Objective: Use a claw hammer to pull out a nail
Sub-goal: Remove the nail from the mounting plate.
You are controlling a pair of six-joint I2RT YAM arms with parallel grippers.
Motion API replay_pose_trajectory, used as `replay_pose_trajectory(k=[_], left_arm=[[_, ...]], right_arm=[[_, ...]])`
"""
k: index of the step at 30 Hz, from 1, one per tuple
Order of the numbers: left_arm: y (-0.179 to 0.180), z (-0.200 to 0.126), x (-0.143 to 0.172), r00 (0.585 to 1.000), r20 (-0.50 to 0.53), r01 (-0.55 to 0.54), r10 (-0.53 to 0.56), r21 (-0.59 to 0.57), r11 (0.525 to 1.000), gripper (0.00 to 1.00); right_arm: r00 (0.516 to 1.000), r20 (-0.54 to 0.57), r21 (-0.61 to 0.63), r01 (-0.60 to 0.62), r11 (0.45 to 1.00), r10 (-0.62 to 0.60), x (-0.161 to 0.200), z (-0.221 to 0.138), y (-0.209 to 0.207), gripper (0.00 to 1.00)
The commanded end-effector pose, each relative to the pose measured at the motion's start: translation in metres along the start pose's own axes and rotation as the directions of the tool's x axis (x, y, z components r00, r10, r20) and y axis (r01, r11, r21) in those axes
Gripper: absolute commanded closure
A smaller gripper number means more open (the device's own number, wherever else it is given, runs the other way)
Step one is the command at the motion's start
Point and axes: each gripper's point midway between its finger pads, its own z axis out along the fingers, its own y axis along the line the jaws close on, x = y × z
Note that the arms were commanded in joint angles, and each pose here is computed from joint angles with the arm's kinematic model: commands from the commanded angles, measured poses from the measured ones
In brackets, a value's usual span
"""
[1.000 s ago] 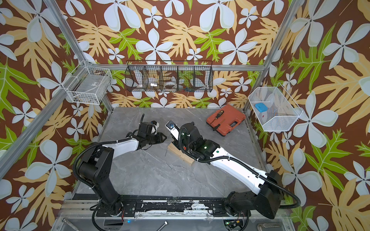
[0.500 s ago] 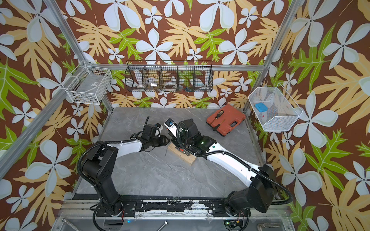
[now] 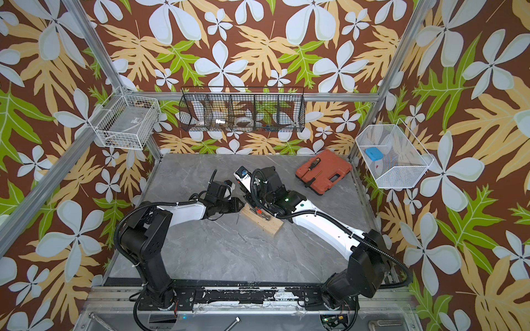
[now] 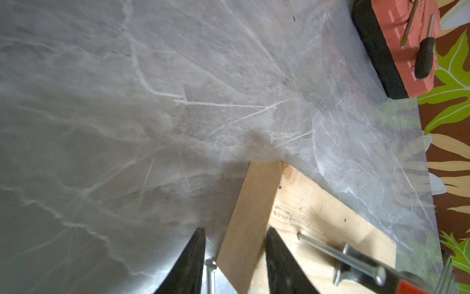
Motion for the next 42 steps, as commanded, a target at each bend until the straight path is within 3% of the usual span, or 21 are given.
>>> replay_pose_trajectory(k=[1,34,42], left_arm=[[0.003,0.003,0.004,1.000,-0.004,-0.003,0.003,-0.009,1.000,0.59],[0.015,0.008,0.027,0.999,-0.045,0.025,-0.026,-0.020,0.999,0.59],[0.018,0.008,0.032,0.998,-0.053,0.028,-0.029,-0.028,0.999,0.59]], right_arm=[[0.996,0.086,0.021,0.007,1.000,-0.009,-0.026,-0.001,-0.006,1.00],[0.982,0.182,0.073,-0.064,0.995,0.049,-0.050,0.014,-0.025,1.00],[0.972,0.230,0.060,-0.067,0.996,0.052,-0.047,0.002,-0.020,1.00]])
